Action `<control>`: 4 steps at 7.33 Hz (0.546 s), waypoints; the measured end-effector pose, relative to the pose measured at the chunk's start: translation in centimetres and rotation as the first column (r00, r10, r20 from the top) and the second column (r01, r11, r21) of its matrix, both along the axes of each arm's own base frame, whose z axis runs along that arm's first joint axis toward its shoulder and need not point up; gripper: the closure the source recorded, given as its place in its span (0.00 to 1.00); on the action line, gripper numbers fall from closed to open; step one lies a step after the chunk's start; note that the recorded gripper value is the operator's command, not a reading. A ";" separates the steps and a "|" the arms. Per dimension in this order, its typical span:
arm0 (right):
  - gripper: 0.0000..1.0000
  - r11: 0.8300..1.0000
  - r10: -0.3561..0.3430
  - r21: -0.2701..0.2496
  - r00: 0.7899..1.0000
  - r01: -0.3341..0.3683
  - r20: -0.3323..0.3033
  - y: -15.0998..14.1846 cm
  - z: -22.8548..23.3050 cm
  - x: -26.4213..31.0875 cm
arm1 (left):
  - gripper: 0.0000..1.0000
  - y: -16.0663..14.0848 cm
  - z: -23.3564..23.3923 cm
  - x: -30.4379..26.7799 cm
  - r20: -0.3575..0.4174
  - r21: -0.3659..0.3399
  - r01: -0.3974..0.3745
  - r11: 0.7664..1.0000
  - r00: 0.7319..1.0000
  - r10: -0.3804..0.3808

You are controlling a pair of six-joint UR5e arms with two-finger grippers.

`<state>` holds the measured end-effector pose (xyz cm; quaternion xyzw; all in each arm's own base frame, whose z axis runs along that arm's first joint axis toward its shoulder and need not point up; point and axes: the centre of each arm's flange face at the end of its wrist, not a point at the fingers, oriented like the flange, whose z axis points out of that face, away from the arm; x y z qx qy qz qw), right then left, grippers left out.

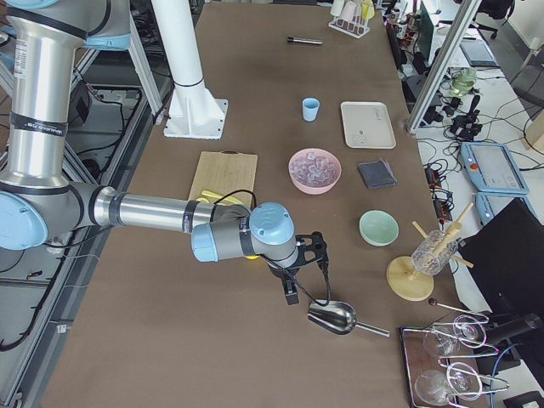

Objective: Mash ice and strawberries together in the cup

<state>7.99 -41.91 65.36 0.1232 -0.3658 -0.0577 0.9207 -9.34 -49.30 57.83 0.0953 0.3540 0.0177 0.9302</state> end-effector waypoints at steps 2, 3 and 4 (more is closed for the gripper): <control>0.01 1.000 0.000 0.001 1.000 0.000 0.001 -0.1 -0.1 0.0 | 0.02 0.1 1.3 0.1 -0.001 -0.019 -0.003 1.000 1.000 0.003; 0.01 1.000 0.000 0.001 1.000 0.000 0.000 -0.1 -0.1 0.0 | 0.02 0.1 1.4 0.1 -0.001 -0.020 -0.003 1.000 1.000 0.003; 0.01 1.000 0.000 0.002 1.000 0.000 -0.001 -0.2 -0.1 0.0 | 0.02 0.1 1.3 0.1 -0.001 -0.019 -0.003 1.000 1.000 0.003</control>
